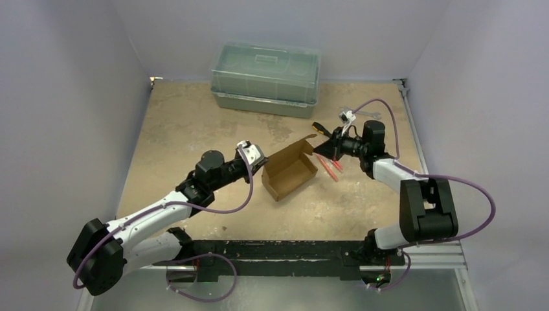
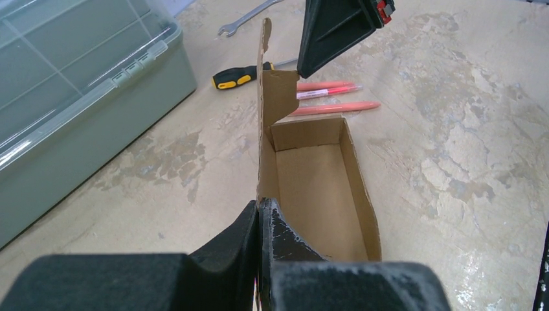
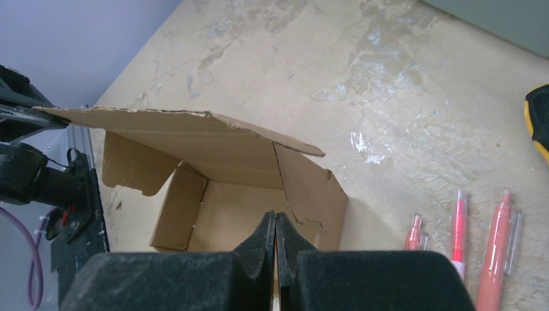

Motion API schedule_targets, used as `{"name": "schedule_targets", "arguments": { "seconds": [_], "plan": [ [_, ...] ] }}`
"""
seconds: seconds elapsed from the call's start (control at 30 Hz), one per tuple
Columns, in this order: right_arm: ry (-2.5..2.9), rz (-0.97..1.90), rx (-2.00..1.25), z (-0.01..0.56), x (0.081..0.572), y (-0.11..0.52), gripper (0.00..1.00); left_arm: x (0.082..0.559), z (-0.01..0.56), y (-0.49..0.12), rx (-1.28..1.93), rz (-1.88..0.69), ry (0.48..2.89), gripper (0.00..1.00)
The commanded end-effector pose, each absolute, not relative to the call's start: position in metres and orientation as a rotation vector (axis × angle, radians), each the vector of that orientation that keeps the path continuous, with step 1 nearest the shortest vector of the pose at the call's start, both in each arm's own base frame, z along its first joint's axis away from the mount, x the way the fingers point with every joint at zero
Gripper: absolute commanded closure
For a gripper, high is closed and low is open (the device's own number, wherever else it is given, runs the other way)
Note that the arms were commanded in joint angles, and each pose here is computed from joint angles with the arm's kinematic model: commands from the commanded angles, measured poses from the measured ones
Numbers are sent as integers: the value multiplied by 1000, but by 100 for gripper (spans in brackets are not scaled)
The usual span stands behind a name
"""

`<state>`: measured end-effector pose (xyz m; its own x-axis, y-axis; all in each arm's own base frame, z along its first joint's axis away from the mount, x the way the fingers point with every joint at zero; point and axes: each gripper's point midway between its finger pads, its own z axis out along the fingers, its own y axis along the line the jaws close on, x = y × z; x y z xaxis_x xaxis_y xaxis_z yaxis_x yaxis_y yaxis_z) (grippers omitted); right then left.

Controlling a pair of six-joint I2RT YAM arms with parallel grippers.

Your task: Fold the paper box

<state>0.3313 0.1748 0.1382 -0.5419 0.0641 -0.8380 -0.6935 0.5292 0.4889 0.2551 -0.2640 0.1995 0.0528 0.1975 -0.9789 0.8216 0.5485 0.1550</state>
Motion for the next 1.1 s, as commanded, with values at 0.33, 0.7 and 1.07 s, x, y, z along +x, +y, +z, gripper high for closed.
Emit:
{"name": "schedule_targets", "arguments": {
  "seconds": [0.33, 0.7, 1.07],
  "plan": [
    [1886, 1133, -619, 140, 322, 191, 100, 249, 193, -269, 945, -555, 1458, 100],
    [1853, 1168, -696, 149, 309, 199, 100, 250, 191, -265, 919, -521, 1477, 100],
    [1797, 946, -768, 165, 332, 170, 69, 249, 195, -261, 923, -500, 1479, 100]
  ]
}}
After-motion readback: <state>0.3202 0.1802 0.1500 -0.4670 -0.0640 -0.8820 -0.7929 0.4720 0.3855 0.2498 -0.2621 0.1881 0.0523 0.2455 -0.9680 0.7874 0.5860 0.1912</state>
